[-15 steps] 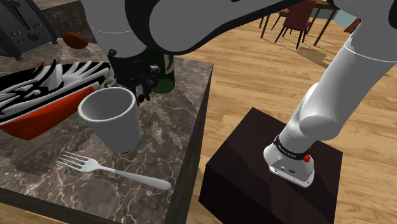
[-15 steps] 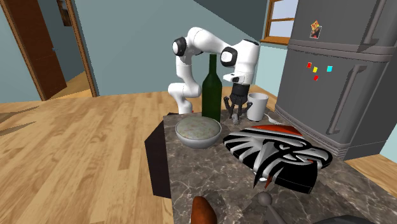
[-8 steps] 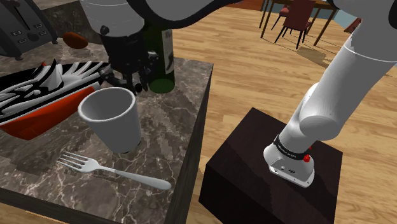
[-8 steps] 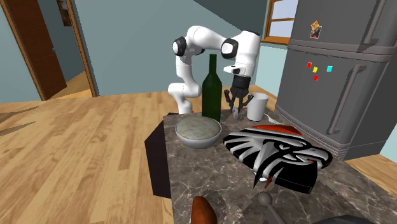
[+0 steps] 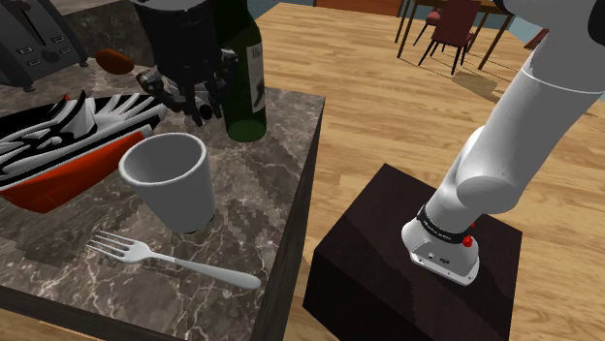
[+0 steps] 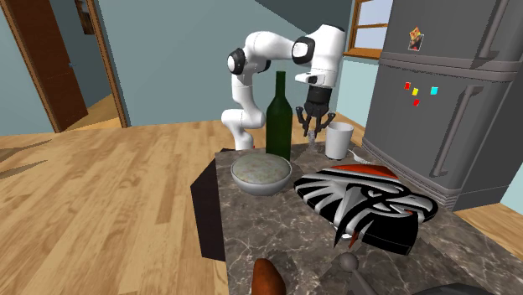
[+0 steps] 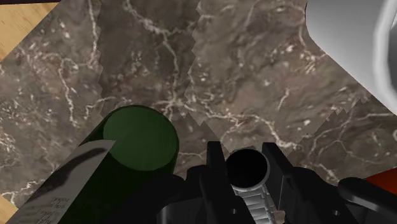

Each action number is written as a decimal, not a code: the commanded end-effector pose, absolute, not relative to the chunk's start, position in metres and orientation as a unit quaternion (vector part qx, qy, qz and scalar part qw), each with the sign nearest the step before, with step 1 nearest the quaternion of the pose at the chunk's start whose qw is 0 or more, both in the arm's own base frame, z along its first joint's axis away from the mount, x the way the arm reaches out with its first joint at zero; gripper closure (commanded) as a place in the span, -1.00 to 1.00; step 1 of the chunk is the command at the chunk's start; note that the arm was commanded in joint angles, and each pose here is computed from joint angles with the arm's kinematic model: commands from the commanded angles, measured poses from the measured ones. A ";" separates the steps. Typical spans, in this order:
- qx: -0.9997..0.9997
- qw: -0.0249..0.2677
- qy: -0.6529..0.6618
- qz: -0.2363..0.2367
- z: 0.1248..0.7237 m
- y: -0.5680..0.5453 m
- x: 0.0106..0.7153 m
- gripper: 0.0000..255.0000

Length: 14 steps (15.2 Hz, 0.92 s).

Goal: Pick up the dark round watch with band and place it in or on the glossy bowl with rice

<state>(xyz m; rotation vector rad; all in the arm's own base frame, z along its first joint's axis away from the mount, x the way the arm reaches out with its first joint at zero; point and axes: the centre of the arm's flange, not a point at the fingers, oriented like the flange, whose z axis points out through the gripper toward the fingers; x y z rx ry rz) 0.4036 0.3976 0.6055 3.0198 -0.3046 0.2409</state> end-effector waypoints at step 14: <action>0.991 0.049 -0.100 0.079 0.684 0.398 0.404 1.00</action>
